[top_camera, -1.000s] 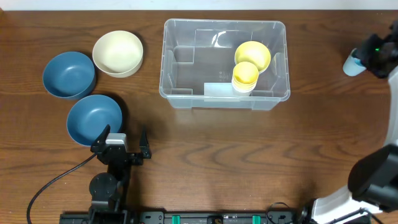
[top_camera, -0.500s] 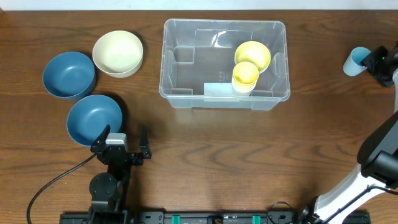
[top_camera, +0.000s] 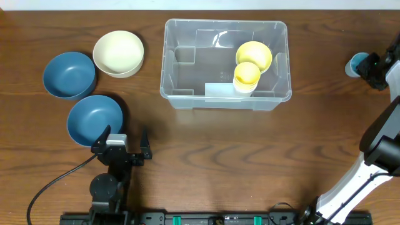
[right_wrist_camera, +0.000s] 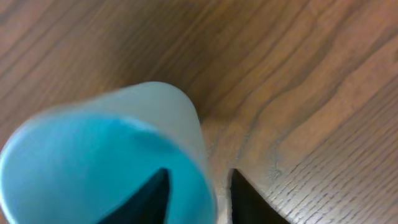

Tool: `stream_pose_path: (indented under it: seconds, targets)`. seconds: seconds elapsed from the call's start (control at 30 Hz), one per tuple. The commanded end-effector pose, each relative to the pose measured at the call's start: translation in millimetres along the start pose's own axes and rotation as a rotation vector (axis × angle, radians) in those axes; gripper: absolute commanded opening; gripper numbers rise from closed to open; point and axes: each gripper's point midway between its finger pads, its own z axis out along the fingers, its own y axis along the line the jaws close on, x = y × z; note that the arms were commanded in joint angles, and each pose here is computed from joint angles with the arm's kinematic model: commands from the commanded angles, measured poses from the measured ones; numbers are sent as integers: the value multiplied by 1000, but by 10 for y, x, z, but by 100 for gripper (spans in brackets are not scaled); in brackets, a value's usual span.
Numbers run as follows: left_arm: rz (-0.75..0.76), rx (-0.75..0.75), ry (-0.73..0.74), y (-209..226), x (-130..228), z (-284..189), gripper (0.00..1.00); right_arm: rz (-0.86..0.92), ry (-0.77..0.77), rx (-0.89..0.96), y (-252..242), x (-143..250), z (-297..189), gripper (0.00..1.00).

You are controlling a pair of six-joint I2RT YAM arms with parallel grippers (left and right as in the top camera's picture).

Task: Pack container
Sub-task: 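Move the right gripper to the light-blue cup and grasp it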

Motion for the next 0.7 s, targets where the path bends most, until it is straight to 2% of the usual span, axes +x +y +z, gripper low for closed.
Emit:
stream_pose_path:
  seconds: [0.0, 0.07, 0.23, 0.43, 0.67]
  targets:
    - [15, -17, 49, 36, 167, 10, 98, 0, -11, 2, -16, -53, -35, 19]
    - [15, -18, 50, 37, 168, 10, 98, -1, 1, 3, -19, -24, -36, 12]
    - [15, -17, 49, 36, 167, 10, 98, 0, 34, 7, -35, 51, -47, 1]
    - [15, -18, 50, 37, 168, 10, 98, -17, 51, -105, 206, 60, -347, 1]
    - [15, -18, 50, 37, 168, 10, 98, -88, -22, -325, 812, 30, -1332, 1]
